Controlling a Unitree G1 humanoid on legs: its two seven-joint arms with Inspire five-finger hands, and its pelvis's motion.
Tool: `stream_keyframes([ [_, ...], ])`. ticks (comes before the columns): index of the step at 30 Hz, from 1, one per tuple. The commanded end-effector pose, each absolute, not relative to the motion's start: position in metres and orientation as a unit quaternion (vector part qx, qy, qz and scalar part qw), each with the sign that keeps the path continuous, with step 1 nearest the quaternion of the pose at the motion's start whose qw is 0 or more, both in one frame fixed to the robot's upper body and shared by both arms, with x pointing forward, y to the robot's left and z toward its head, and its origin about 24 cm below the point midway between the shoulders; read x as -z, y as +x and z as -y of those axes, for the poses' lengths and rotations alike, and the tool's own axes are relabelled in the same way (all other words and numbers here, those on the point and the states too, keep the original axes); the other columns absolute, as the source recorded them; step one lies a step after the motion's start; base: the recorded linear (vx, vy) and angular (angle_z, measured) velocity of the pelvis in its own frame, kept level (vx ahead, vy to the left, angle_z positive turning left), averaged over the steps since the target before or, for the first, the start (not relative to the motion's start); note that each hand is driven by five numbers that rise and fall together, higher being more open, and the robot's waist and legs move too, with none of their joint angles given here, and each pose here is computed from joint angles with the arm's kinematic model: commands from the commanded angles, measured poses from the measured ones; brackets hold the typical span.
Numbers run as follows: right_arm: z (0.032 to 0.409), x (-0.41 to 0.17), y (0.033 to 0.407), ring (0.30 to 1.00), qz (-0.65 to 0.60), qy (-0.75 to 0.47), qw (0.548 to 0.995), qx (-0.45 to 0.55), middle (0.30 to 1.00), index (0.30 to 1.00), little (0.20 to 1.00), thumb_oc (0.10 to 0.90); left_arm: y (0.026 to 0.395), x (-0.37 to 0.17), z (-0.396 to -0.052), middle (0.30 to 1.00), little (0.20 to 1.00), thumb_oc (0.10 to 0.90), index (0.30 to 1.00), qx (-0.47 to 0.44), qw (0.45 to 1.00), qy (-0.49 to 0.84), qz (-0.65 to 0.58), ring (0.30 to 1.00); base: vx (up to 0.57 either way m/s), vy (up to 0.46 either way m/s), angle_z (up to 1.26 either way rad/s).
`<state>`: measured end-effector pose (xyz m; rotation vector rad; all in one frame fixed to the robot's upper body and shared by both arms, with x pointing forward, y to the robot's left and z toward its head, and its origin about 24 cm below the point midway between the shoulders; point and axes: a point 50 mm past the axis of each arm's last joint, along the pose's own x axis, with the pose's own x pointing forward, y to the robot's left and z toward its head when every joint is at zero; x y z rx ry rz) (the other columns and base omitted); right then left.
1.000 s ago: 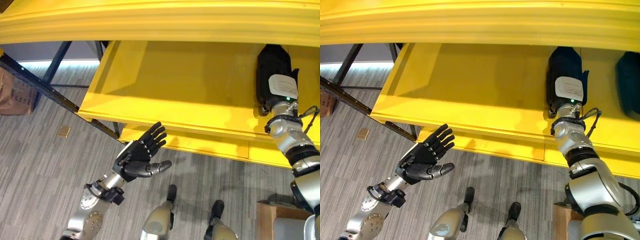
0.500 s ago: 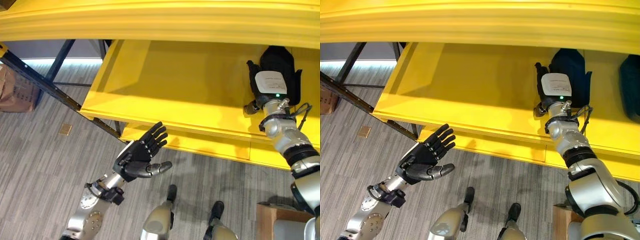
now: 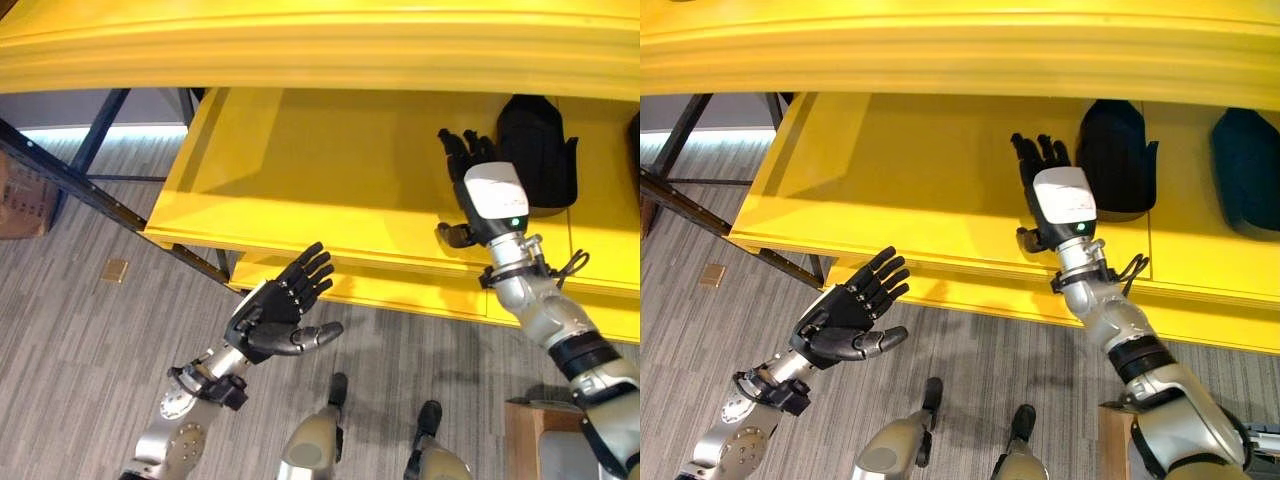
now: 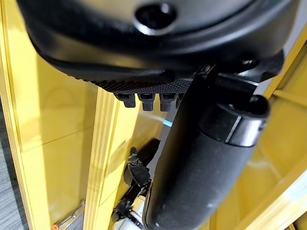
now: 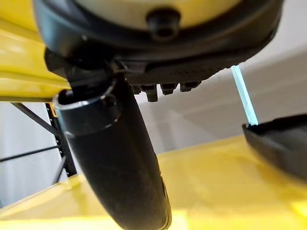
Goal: Move parts from the plastic box to the shelf.
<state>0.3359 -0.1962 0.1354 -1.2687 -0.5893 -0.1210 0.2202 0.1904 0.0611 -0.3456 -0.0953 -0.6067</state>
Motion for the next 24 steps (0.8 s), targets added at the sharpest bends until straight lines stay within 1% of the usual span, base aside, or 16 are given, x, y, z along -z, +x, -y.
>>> stream_keyframes([
  [1,0.163,-0.186,0.320,1.000,0.415,-0.480,0.771,0.048,1.000,1.000,1.000,0.900,0.215,-0.097,-0.189,1.000,1.000,0.900,1.000,0.298,0.920,-0.184,0.175,1.000,-0.03,0.143,-0.08],
  [3,0.154,-0.176,0.296,1.000,0.422,-0.428,0.799,0.013,1.000,1.000,1.000,0.900,0.212,-0.095,-0.188,1.000,1.000,0.900,1.000,0.285,0.923,-0.187,0.179,1.000,-0.05,0.216,-0.12],
  [4,0.154,-0.167,0.278,1.000,0.411,-0.381,0.828,0.001,1.000,1.000,1.000,0.900,0.210,-0.092,-0.188,1.000,1.000,0.900,1.000,0.276,0.925,-0.191,0.179,1.000,-0.04,0.196,-0.12],
  [7,0.154,-0.156,0.266,1.000,0.402,-0.366,0.839,-0.016,1.000,1.000,1.000,0.900,0.209,-0.090,-0.188,1.000,1.000,0.900,1.000,0.267,0.928,-0.191,0.178,1.000,-0.04,0.159,-0.14],
  [8,0.153,-0.151,0.258,1.000,0.390,-0.348,0.852,-0.030,1.000,1.000,1.000,0.900,0.209,-0.089,-0.188,1.000,1.000,0.900,1.000,0.267,0.928,-0.191,0.178,1.000,-0.05,0.172,-0.25],
  [11,0.151,-0.148,0.248,1.000,0.388,-0.342,0.855,-0.044,1.000,1.000,1.000,0.900,0.208,-0.088,-0.187,1.000,1.000,0.900,1.000,0.271,0.927,-0.186,0.179,1.000,-0.07,0.209,-0.20],
  [20,0.167,-0.157,0.234,1.000,0.400,-0.313,0.862,0.002,1.000,1.000,1.000,0.900,0.212,-0.088,-0.183,1.000,1.000,0.900,1.000,0.308,0.919,-0.177,0.169,1.000,-0.08,0.196,-0.11],
  [24,0.165,-0.153,0.229,1.000,0.406,-0.284,0.869,0.011,1.000,1.000,1.000,0.900,0.213,-0.089,-0.184,1.000,1.000,0.900,1.000,0.295,0.924,-0.164,0.180,1.000,-0.11,0.089,-0.37],
])
